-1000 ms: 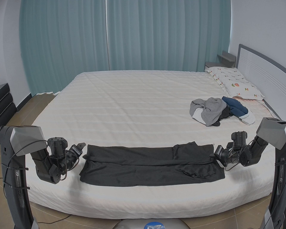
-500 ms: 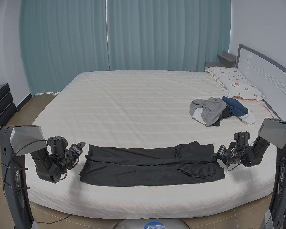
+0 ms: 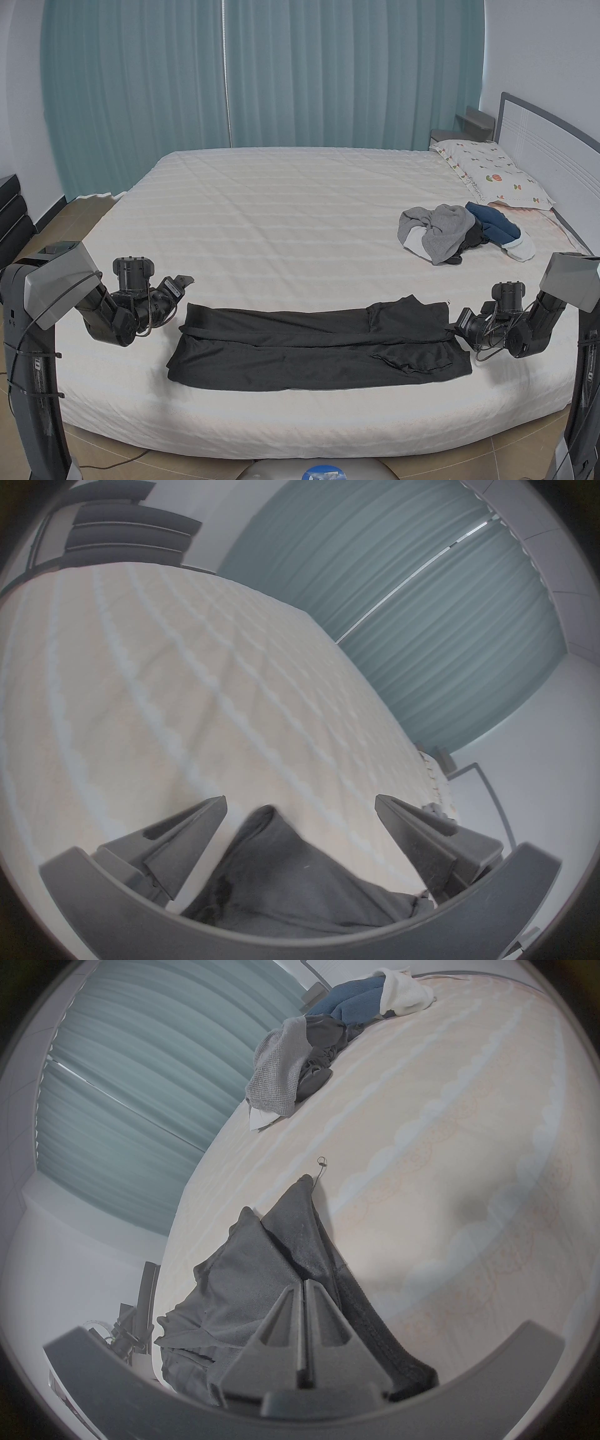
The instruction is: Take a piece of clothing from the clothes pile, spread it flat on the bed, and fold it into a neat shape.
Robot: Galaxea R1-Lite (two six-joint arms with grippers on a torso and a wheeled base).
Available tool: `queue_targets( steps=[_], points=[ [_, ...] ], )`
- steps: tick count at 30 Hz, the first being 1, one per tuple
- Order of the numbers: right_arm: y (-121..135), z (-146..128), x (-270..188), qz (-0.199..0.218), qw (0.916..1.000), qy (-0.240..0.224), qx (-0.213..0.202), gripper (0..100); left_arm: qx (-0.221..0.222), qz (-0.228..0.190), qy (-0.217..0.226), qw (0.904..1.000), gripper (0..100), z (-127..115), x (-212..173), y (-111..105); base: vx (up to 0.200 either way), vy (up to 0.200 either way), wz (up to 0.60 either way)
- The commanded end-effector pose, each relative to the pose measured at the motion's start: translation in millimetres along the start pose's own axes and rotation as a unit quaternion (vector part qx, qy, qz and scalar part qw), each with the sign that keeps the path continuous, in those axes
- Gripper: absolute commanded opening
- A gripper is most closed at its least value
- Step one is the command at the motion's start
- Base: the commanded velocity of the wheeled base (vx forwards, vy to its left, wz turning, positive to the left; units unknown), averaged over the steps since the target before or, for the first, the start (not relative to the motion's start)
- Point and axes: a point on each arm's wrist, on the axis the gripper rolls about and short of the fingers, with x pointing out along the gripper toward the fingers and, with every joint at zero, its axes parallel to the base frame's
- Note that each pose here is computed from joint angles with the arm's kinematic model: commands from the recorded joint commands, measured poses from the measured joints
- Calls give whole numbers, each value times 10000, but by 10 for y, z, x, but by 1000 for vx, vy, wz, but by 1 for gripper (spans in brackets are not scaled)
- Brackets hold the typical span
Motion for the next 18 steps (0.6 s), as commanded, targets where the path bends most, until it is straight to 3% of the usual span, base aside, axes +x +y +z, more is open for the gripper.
queue_targets(
  steps=[1,8,18],
  points=[
    [-26,-36,20,-9,10000,34,39,0,41,-332,119,9994,100,45,199,-93,0,0,0],
    [-19,-44,25,6,10000,23,23,0,264,-311,349,9986,100,-158,348,-54,0,0,0],
    [-17,-44,21,6,10000,23,23,0,503,-206,325,9980,100,-238,419,-11,0,0,0]
  ],
)
